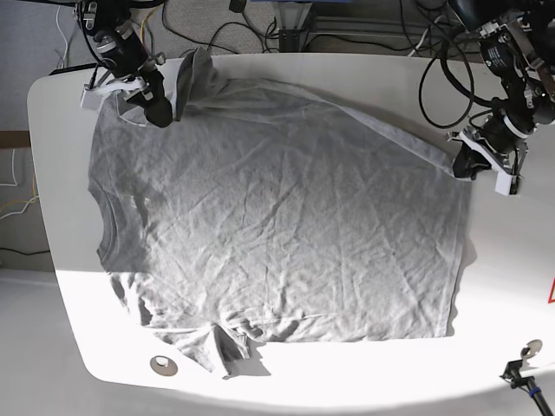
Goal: Fold the T-shirt properly
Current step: 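Drag both grippers along the shirt sides toward the hem, folding the collar edge over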
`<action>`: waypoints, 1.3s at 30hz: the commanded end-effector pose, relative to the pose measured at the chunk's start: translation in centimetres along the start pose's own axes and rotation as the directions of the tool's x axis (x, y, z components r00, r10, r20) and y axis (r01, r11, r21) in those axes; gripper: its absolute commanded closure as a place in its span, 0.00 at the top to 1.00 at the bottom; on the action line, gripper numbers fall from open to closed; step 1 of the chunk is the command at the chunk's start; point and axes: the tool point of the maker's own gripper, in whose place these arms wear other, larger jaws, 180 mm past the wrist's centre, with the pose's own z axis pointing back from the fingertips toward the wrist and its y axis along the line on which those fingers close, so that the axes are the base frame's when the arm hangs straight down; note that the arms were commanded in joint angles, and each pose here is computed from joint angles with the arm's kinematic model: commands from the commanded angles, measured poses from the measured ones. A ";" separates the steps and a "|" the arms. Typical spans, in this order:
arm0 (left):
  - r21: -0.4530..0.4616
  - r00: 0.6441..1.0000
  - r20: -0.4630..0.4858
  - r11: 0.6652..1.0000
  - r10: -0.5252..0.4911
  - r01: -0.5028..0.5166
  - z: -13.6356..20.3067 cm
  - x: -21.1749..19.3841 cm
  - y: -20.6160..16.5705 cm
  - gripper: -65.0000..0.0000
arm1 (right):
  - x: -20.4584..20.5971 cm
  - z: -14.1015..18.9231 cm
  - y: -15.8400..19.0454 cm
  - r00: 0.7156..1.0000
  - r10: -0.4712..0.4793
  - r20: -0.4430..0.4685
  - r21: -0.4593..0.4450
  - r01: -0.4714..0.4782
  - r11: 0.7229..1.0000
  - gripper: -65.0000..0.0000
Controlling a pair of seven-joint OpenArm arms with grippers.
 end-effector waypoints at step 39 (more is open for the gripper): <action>-0.027 0.953 -0.019 0.953 0.301 -0.302 -5.5 2.3 4.9 0.00 | 12.0 -12.0 0.6 0.989 -0.059 0.136 0.111 0.044 0.993 0.00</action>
